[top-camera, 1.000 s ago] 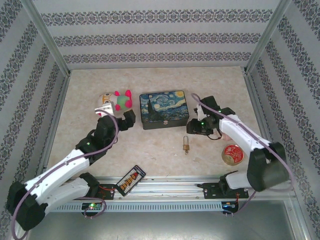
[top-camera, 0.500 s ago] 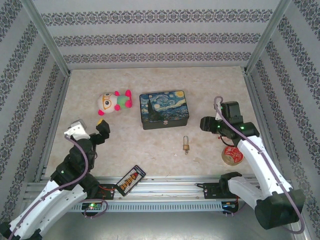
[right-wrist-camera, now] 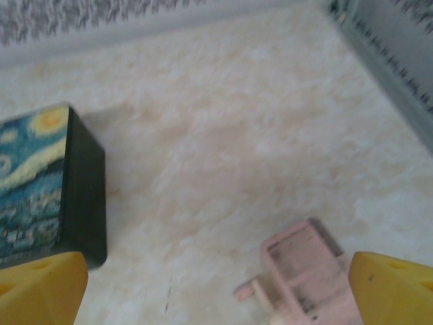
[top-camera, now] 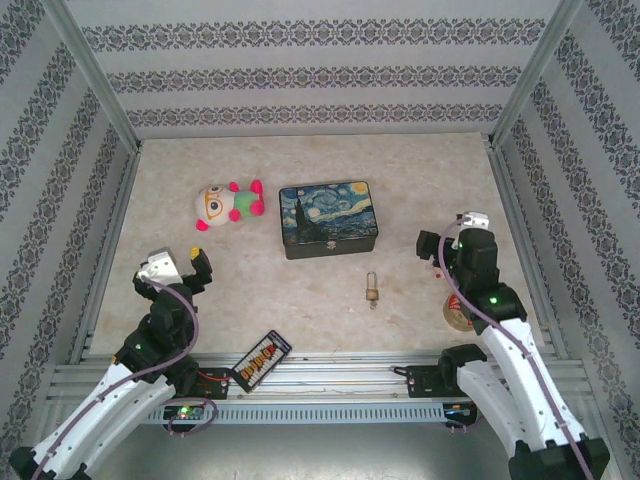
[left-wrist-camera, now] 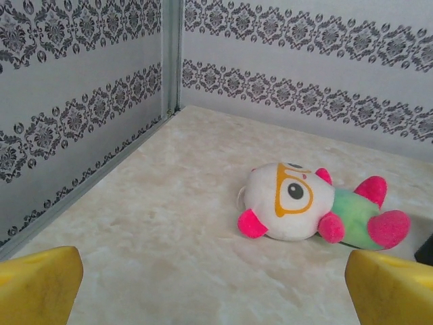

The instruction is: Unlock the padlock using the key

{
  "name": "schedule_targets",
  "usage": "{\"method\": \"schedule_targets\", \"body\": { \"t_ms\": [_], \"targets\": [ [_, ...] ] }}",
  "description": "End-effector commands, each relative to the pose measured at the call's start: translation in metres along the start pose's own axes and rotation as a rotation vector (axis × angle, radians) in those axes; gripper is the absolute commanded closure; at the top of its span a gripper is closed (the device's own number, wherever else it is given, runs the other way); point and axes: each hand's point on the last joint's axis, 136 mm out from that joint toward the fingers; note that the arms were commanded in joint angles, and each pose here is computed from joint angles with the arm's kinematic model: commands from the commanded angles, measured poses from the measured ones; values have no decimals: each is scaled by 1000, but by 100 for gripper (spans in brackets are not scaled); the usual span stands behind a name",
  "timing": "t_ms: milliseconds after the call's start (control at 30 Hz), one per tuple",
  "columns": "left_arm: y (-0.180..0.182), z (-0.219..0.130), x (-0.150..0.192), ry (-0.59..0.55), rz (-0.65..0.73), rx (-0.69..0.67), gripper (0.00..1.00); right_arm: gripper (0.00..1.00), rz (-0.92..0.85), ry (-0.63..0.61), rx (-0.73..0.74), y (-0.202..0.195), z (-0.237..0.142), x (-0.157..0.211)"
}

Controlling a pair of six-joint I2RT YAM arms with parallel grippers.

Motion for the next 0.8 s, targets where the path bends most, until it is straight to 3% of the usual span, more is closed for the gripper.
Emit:
{"method": "schedule_targets", "body": {
  "t_ms": [0, 367, 567, 767],
  "targets": [
    [-7, 11, -7, 4, 11, 17, 1, 2, 17, -199, 74, -15, -8, -34],
    [-18, 74, 36, 233, -30, 79, 1, 2, -27, -326, 211, -41, 15, -29],
    [-27, 92, 33, 178, 19, 132, 1, 2, -42, -321, 180, -37, 36, -17],
    [-36, 109, 52, 165, 81, 179, 1, 2, -37, -312, 169, -37, 51, -15]
  ]
}}
Point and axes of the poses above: each hand's point on the last joint's axis, 136 mm out from that joint toward the fingers, its own z axis out along the fingers, its own y axis along the line the jaws close on, x = y × z
